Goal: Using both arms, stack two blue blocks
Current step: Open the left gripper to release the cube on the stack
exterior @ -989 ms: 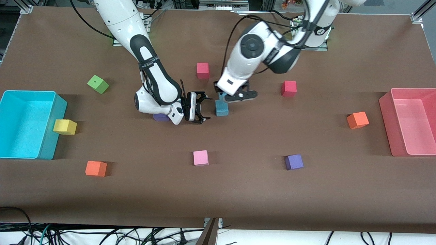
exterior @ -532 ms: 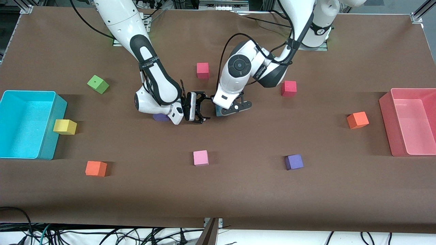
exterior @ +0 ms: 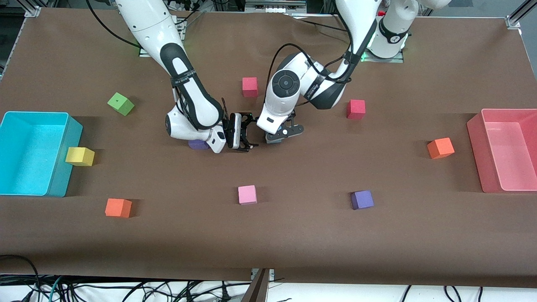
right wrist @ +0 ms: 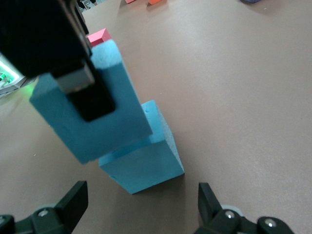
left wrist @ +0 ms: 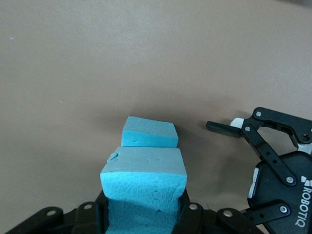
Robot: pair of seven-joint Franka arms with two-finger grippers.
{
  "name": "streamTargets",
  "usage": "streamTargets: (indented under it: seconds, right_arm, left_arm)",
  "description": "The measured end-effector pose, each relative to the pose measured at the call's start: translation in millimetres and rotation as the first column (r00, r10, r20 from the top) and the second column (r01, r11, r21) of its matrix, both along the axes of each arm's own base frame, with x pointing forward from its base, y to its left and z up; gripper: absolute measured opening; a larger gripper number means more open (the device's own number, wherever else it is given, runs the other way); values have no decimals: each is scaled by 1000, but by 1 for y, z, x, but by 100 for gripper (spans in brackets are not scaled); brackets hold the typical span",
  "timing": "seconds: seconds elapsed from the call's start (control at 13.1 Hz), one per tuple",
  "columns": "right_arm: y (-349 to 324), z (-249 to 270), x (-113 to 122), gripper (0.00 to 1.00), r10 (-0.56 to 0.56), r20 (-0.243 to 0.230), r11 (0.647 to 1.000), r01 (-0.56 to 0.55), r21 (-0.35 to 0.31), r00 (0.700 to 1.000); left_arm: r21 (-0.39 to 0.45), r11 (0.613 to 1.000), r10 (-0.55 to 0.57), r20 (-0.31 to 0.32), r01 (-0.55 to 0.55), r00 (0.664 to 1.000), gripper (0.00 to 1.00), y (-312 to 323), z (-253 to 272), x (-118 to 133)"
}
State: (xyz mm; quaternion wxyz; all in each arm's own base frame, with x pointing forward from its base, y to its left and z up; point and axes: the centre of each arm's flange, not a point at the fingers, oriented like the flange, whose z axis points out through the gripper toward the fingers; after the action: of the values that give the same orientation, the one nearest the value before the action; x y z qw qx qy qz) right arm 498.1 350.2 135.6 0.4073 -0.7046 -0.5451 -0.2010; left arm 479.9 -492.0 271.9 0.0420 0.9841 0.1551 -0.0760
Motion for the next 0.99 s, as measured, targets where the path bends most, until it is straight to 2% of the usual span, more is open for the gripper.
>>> streamTargets:
  seconds: [0.3,0.91,0.99]
  right_arm:
    - [0,0,0,100,0,0,1000,0,0,1000]
    - [0,0,0,100,1,1,1000,-1,0,1000]
    - [0,0,0,100,1,2,1000,-1,0,1000]
  left_arm:
    - [14,1000,-20,21,19,1000,52,-1,-1,1]
    - [18,1000,-18,22,17,1000,52,0,-5,2]
    - [20,1000,-16,23,15,1000,59,1,-7,3]
